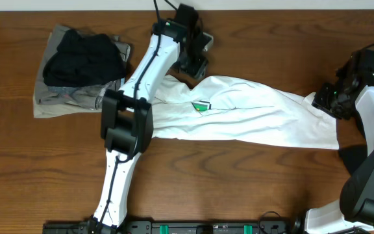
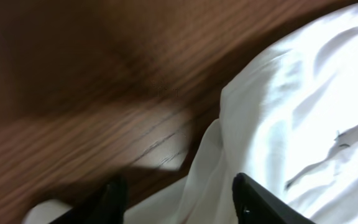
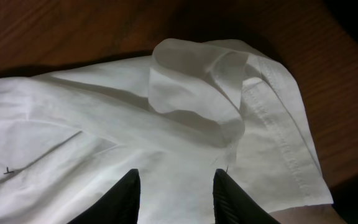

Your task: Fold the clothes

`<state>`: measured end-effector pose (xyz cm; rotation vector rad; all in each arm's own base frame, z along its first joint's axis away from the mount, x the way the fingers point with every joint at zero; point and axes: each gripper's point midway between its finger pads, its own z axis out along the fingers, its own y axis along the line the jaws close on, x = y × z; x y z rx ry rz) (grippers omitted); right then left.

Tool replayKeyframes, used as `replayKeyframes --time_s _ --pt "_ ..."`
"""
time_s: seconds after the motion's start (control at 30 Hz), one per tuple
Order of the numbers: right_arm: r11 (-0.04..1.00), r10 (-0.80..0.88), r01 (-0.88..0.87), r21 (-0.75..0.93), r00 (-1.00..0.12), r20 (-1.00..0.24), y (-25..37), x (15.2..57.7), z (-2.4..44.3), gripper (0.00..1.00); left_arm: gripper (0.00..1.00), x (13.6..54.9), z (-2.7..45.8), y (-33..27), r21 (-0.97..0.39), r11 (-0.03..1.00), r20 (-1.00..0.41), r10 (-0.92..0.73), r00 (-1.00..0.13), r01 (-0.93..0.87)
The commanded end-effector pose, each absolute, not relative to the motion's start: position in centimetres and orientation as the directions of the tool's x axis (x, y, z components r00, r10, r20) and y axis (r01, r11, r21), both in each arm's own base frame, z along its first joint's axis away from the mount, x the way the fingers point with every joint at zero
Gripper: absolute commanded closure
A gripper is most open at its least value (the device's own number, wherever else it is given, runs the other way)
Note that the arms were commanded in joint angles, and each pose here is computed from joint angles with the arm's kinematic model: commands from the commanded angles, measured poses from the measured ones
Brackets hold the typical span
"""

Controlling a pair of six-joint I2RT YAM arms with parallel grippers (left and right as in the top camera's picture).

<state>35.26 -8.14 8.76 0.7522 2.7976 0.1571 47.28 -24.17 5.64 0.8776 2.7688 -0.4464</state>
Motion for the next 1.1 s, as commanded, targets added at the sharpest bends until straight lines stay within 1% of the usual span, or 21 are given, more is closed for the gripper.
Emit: replayKeyframes --time_s 0.0,0.1,0.2,0.33,0.4,0.5,0.57,0.63,0.73,0.97,1.03,1.07 --pt "0.866 0.499 0.476 0.154 -0.843 -0.202 -8.2 35.2 8.7 0.64 0.41 46.8 4.7 -24.5 -0.265 0.751 -0.268 0.545 -0.795 0.604" --pt "0.866 0.499 0.477 0.153 -0.844 -0.195 -8.1 35.0 8.6 0.64 0.40 45.9 3.2 -24.8 -0.306 0.734 -0.234 0.559 -0.796 0.606" --pt "0.865 0.500 0.478 0.151 -0.846 -0.187 -8.1 34.8 8.6 0.65 0.41 45.3 2.1 -24.8 -0.325 0.734 -0.202 0.563 -0.802 0.597" --pt "0.865 0.500 0.479 0.149 -0.847 -0.181 -8.0 34.6 8.6 0.65 0.53 43.7 1.2 -24.7 -0.351 0.735 -0.133 0.574 -0.808 0.580" --pt "0.865 0.500 0.479 0.149 -0.847 -0.179 -8.0 34.6 8.5 0.65 0.60 42.7 1.2 -24.6 -0.359 0.731 -0.101 0.588 -0.802 0.581" --pt "0.865 0.500 0.479 0.149 -0.848 -0.178 -8.0 34.6 8.5 0.65 0.74 42.2 1.2 -24.7 -0.357 0.719 -0.089 0.609 -0.789 0.595" --pt "0.865 0.500 0.479 0.149 -0.848 -0.177 -8.0 34.6 8.5 0.65 0.87 42.4 1.3 -24.5 -0.346 0.723 -0.090 0.609 -0.788 0.598" --pt "0.865 0.500 0.479 0.148 -0.848 -0.175 -8.0 34.5 8.5 0.65 0.89 42.9 1.7 -24.0 -0.304 0.734 -0.097 0.610 -0.786 0.607" --pt "0.865 0.500 0.480 0.147 -0.848 -0.174 -8.0 34.5 8.5 0.66 0.90 44.3 3.1 -22.9 -0.206 0.752 -0.123 0.615 -0.779 0.626" --pt "0.865 0.500 0.479 0.148 -0.848 -0.174 -8.0 34.5 8.5 0.65 0.92 47.8 7.5 -21.5 -0.012 0.778 -0.244 0.607 -0.756 0.629" --pt "0.865 0.500 0.480 0.148 -0.848 -0.174 -8.0 34.5 8.5 0.66 0.94 48.8 8.6 -21.4 0.026 0.783 -0.286 0.602 -0.746 0.622" --pt "0.865 0.500 0.480 0.148 -0.848 -0.174 -8.0 34.5 8.5 0.65 0.94 49.1 9.0 -21.4 0.032 0.785 -0.302 0.598 -0.743 0.619"
